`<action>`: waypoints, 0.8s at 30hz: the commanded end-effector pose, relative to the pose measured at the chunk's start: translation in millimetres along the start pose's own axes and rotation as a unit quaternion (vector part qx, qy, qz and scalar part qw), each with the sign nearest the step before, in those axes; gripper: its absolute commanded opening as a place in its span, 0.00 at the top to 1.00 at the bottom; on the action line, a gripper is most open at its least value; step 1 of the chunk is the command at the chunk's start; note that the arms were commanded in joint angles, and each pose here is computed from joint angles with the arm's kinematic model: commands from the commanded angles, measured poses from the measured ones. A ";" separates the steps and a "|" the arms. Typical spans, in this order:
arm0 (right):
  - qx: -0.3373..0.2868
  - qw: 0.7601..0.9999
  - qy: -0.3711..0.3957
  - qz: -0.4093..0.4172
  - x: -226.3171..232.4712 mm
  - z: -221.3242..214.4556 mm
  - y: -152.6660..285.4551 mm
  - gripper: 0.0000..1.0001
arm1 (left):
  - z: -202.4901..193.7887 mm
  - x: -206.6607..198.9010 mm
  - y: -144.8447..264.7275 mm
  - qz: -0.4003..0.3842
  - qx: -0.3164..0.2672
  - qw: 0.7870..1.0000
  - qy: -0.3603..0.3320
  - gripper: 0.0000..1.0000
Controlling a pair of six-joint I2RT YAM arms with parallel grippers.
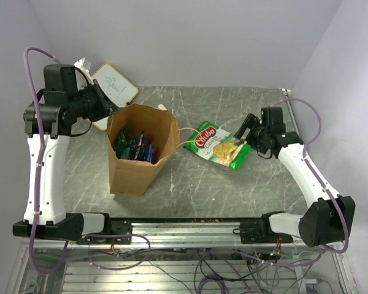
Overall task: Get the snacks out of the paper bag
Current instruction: Place the snack at the center of the board.
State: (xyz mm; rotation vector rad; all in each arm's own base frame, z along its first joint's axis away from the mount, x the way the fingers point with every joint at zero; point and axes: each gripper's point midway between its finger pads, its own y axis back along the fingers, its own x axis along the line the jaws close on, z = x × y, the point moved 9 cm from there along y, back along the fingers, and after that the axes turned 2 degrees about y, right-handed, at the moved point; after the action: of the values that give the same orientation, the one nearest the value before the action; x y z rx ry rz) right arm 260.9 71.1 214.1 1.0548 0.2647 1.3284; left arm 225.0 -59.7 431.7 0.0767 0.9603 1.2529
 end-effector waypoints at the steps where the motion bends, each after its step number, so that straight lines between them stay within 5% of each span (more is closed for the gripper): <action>1: -0.013 0.998 0.065 -0.005 13.4 30.8 26.1 0.14 | 11.3 -10.9 16.0 -0.031 -0.045 0.998 -0.028 0.93; 13: 0.025 0.970 0.087 0.225 80.3 55.9 80.4 0.06 | 12.2 -13.3 18.3 -0.040 -0.048 0.997 -0.036 0.93; 24: 0.099 0.882 0.076 0.454 176.2 39.7 118.3 0.08 | 14.8 -7.4 26.3 -0.010 -0.077 0.994 -0.076 0.93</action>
State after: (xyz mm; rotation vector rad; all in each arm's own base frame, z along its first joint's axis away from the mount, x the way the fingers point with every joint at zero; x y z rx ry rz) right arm 263.8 158.5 356.4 1.2423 0.1076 2.0674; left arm 222.1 -56.9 434.8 0.1043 0.9063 1.2551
